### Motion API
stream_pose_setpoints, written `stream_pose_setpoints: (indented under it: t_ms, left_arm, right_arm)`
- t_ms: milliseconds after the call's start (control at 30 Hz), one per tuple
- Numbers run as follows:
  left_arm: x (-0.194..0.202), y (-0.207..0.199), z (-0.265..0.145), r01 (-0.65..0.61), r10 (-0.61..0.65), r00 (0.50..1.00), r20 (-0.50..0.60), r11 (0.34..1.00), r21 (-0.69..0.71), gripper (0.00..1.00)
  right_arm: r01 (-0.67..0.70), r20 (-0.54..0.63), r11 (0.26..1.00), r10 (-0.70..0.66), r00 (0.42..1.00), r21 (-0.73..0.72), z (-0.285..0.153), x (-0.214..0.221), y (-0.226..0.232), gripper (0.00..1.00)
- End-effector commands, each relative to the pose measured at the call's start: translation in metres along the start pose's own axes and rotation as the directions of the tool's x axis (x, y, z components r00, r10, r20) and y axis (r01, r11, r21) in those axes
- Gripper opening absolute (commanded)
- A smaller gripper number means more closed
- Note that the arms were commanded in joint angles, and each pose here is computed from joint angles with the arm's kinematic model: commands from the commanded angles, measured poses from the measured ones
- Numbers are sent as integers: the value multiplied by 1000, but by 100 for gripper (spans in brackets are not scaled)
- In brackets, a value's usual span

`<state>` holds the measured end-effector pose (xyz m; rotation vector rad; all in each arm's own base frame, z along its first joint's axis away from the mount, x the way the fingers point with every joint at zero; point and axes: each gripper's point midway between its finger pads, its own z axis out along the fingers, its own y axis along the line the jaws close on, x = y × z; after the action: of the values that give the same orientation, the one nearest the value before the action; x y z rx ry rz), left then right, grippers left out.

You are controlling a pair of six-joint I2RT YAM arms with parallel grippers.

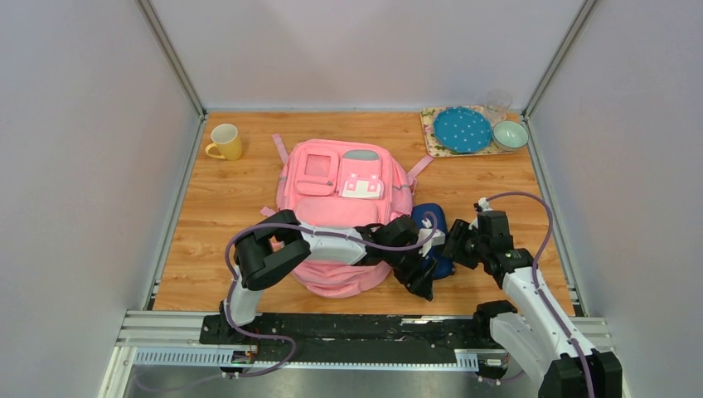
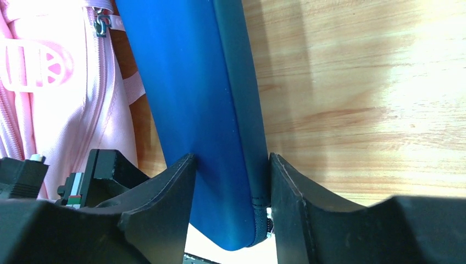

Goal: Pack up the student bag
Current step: Pick up the stationery from the center of the board.

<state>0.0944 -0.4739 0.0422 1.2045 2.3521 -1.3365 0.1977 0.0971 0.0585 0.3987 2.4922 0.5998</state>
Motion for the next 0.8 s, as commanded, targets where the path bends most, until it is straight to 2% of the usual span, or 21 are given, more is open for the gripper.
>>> stream_pose_setpoints:
  t_ms: [0, 67, 167, 300, 367, 400, 467, 500, 600, 667, 767]
  left_arm:
    - [-65, -33, -10, -168, 157, 966, 208, 985, 40, 75]
    - [-65, -33, -11, -168, 156, 965, 211, 985, 40, 75]
    - [-66, -34, -12, -167, 155, 965, 212, 985, 42, 75]
    - [-66, -35, -14, -169, 157, 964, 216, 985, 42, 75]
    - [-66, -36, -15, -173, 160, 963, 219, 984, 41, 75]
    - [-67, -36, -15, -174, 162, 962, 221, 984, 40, 75]
    - [-67, -37, -17, -177, 163, 960, 225, 983, 41, 75]
    - [-69, -38, -17, -179, 165, 959, 230, 983, 41, 75]
    - [-70, -39, -18, -180, 165, 959, 232, 983, 45, 75]
    - [-69, -40, -18, -178, 163, 959, 231, 983, 47, 75]
    - [-68, -40, -19, -175, 159, 959, 234, 983, 47, 75]
  right_arm:
    - [-49, -147, 979, 20, 989, -196, -16, 25, 42, 53]
    - [-51, -160, 974, 16, 987, -220, -15, 26, 47, 57]
    - [-41, -158, 976, 7, 987, -212, -17, 27, 46, 57]
    - [-11, -109, 977, -12, 994, -211, -26, 19, 48, 48]
    - [-10, -76, 975, -7, 997, -220, -31, 14, 51, 47]
    - [-9, -40, 973, 0, 999, -232, -36, 10, 53, 49]
    - [-7, -7, 973, 5, 1000, -230, -36, 7, 52, 62]
    - [-11, 1, 975, 11, 1000, -221, -34, 6, 50, 64]
    - [-33, -11, 986, 32, 999, -166, -26, 8, 39, 66]
    - [-45, -61, 987, 36, 997, -156, -18, 14, 37, 66]
    - [-48, -119, 986, 30, 992, -157, -11, 19, 38, 63]
